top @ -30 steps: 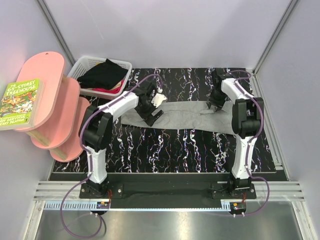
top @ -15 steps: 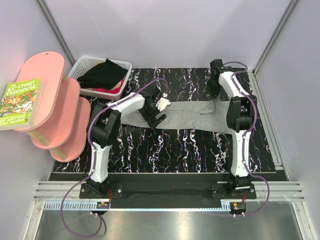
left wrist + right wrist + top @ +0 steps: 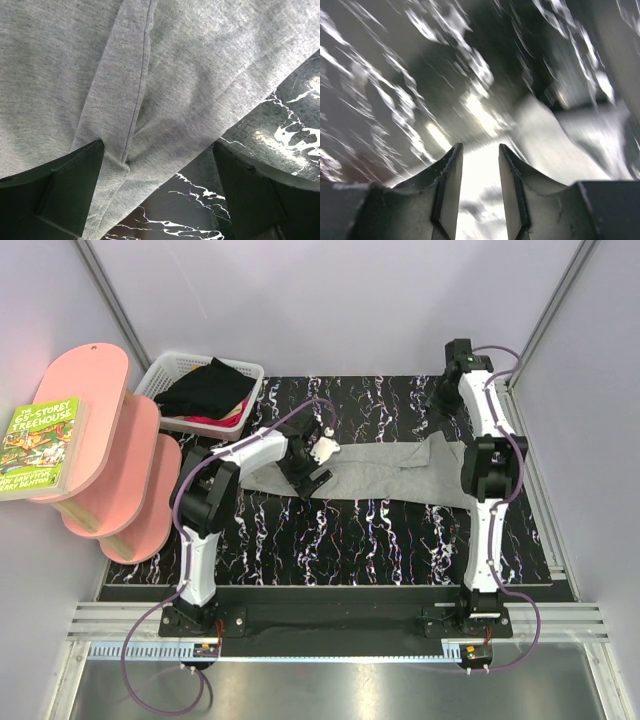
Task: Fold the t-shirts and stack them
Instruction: Fold the other side of the tshirt into a rectangle
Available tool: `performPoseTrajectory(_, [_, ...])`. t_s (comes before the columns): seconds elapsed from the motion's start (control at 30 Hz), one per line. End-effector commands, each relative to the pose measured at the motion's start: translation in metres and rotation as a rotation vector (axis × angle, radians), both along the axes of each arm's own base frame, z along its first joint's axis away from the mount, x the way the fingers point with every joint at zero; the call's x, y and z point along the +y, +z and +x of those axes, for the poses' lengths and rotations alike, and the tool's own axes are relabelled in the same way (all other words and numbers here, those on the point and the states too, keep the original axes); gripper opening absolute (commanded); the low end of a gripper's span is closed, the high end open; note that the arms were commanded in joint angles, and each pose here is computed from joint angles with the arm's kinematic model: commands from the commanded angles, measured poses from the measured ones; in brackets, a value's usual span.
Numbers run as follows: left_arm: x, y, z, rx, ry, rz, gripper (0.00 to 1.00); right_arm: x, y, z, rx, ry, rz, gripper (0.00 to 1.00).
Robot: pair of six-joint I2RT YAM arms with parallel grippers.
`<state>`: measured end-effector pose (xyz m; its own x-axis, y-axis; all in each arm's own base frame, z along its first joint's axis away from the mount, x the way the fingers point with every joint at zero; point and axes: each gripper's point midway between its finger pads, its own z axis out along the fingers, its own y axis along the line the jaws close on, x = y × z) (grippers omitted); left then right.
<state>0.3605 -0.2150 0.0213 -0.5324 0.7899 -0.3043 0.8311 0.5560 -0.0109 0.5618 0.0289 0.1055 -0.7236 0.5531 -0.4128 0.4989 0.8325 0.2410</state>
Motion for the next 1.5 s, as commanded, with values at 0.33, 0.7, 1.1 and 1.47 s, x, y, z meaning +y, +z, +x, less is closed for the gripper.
performPoseTrajectory(0.33, [0.004,0.009,-0.007,-0.005,0.008,-0.007,0.99,0.019,-0.002,-0.156,0.112,0.012,0.045,0.39])
performPoseTrajectory(0.7, [0.011,0.032,-0.050,0.089,-0.040,-0.049,0.99,0.029,-0.061,-0.156,0.212,0.018,0.079,0.38])
performPoseTrajectory(1.1, [0.028,0.052,-0.072,0.123,-0.106,-0.034,0.99,0.014,-0.081,-0.134,0.251,0.010,-0.012,0.37])
performPoseTrajectory(1.47, [-0.011,0.046,-0.058,0.252,-0.096,-0.148,0.99,0.015,-0.087,-0.139,0.266,0.010,-0.001,0.35])
